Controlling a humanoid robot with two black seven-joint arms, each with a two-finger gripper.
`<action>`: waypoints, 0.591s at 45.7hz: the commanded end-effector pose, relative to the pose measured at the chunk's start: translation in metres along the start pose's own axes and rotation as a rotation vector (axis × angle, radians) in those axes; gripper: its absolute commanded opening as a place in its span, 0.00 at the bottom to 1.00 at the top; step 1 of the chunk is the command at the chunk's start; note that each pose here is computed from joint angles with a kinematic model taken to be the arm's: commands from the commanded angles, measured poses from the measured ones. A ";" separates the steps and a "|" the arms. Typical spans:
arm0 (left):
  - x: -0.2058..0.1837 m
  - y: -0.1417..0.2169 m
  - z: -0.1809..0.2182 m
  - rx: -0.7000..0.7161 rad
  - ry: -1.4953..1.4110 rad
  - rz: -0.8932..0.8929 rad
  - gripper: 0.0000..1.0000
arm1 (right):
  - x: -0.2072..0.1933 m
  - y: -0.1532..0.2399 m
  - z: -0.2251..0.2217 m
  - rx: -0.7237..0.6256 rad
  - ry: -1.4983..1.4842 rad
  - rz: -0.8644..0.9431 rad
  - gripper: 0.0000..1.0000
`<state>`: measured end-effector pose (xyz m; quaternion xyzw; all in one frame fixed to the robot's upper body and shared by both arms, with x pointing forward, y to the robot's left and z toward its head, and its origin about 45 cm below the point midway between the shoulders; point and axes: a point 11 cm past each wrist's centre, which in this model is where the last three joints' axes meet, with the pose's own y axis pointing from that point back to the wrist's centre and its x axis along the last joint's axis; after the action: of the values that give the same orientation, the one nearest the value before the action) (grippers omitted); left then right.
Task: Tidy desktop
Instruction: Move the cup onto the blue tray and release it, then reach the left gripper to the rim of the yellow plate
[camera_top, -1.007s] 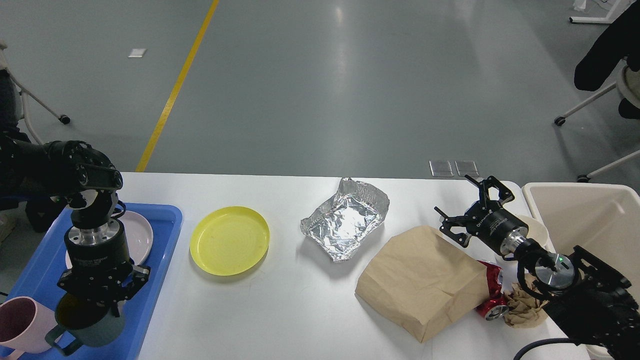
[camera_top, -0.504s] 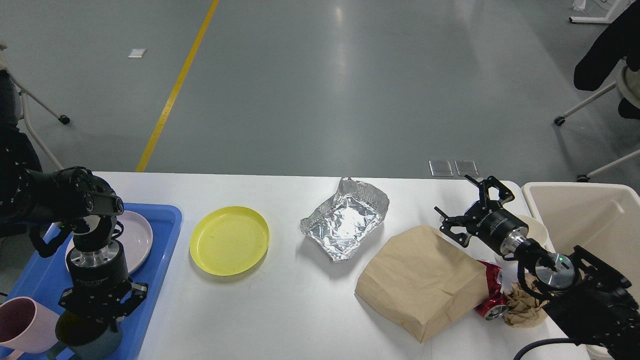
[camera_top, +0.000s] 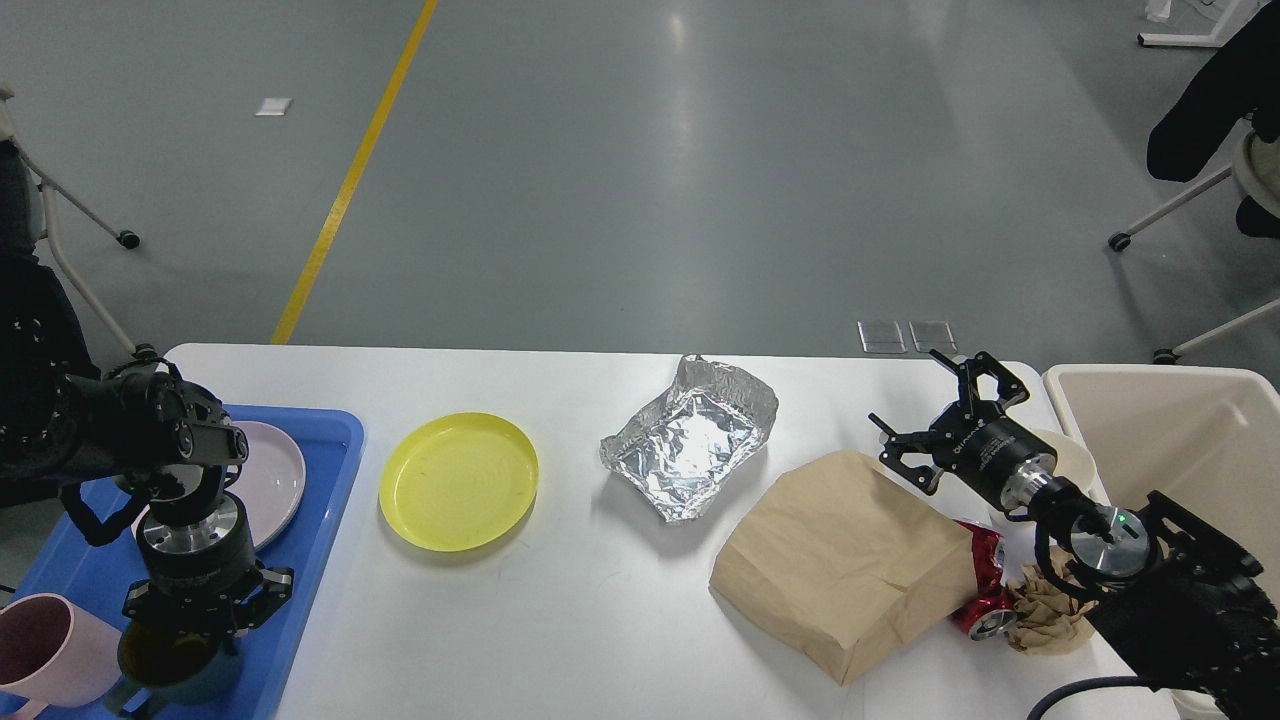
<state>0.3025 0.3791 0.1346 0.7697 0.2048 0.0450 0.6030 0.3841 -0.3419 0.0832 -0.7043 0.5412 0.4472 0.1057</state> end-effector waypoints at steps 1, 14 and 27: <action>0.000 0.000 0.000 -0.001 0.001 0.001 0.27 | 0.000 0.000 0.000 0.000 0.000 0.001 1.00; -0.001 0.007 -0.005 0.009 -0.004 -0.016 0.81 | 0.000 0.000 0.000 0.001 0.000 -0.001 1.00; 0.020 0.118 0.012 -0.047 -0.072 0.040 0.95 | 0.000 0.000 0.000 0.001 0.000 -0.001 1.00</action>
<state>0.3244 0.3675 0.1943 0.7575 0.2122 0.0103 0.6173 0.3842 -0.3419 0.0832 -0.7043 0.5412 0.4471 0.1057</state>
